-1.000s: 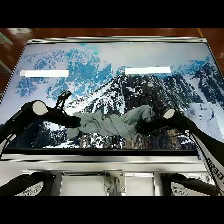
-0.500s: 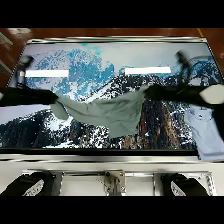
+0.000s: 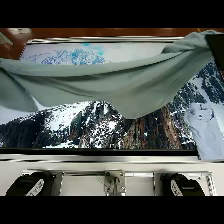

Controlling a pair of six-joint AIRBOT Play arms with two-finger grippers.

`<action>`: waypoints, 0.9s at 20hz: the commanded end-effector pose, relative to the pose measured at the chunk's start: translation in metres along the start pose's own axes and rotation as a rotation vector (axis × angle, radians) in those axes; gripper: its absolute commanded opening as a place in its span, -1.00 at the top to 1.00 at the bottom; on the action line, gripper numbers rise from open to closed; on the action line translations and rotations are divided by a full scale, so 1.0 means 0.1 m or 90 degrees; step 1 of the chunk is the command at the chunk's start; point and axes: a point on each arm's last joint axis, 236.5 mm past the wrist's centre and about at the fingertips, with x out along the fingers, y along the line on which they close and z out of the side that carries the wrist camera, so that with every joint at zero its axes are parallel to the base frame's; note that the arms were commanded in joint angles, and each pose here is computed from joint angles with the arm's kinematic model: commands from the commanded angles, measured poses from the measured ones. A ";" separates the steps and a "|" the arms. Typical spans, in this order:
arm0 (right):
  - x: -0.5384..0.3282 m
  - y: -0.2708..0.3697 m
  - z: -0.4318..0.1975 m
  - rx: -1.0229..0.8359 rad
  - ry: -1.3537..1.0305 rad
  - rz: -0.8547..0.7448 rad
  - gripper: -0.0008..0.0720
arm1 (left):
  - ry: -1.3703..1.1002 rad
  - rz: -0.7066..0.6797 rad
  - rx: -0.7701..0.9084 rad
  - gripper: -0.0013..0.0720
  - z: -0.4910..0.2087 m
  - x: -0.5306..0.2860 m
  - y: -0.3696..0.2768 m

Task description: Fold the shirts.

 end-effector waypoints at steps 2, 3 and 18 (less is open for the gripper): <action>-0.12 -0.01 0.26 -0.008 -0.060 -0.020 0.80 | 0.161 -0.039 -0.035 0.87 -0.70 0.04 -0.14; -0.08 -0.09 0.20 -0.005 -0.044 -0.037 0.80 | 0.209 -0.050 -0.047 0.87 -0.95 0.12 -0.16; 2.02 -2.13 -2.54 0.291 0.406 -0.176 0.80 | 0.272 -0.017 -0.275 0.87 -2.49 2.10 0.19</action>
